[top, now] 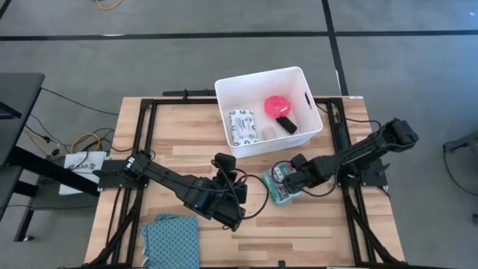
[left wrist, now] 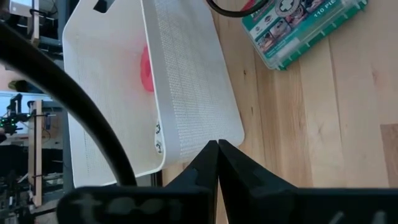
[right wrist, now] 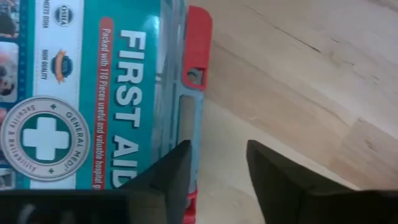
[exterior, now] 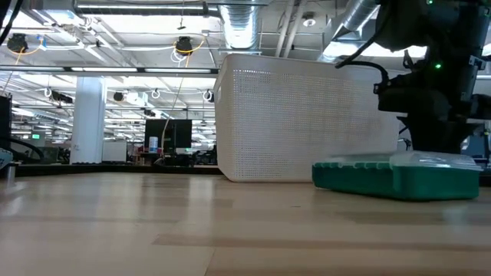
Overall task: Pick & place medical supplies in basket/bin
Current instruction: Put the green first aid kit into the white bin
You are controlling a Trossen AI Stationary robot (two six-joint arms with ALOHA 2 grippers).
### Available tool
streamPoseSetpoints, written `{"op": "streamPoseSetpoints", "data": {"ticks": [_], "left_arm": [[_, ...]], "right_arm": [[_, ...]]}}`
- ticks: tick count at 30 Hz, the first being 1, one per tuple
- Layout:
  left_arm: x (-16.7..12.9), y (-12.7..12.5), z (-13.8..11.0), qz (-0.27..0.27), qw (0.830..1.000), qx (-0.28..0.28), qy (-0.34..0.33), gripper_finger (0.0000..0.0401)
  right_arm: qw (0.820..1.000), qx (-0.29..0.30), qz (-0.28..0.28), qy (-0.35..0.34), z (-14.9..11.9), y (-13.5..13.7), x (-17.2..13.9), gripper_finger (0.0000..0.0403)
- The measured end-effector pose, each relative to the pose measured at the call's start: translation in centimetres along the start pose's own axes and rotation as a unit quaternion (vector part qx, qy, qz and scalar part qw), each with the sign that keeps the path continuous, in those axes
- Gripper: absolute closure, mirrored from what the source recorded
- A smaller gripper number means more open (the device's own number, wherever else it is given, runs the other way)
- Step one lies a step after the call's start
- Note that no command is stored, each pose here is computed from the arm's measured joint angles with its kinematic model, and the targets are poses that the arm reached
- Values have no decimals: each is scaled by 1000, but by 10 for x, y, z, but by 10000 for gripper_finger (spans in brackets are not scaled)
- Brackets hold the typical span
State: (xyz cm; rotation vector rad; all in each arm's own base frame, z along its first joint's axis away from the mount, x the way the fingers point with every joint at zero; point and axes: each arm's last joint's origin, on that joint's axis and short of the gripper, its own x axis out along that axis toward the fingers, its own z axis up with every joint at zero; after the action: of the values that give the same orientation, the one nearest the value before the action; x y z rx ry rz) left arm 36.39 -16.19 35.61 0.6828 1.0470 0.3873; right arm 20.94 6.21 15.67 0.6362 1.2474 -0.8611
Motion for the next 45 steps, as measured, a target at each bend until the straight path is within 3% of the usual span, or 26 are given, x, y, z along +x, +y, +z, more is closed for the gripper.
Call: {"op": "streamPoseSetpoints", "data": {"ticks": [11,21,34,40,45], "left_arm": [[0,0,0,0,1000,-2,0,401],[-1,-1,0,-1,1000,7,-1,401],[-21,-19,-3,-9,1000,15,-25,401],[-37,-32,-6,-17,999,5,-42,401],[-53,-45,-10,-12,998,-9,-65,401]], "right_arm": [[998,-58,-1,-6,0,7,8,394],[990,-123,53,-35,-2,33,-30,397],[976,-156,47,-141,-3,49,-88,401],[953,-196,78,-217,0,62,-123,401],[922,-225,79,-305,14,68,-165,402]]}}
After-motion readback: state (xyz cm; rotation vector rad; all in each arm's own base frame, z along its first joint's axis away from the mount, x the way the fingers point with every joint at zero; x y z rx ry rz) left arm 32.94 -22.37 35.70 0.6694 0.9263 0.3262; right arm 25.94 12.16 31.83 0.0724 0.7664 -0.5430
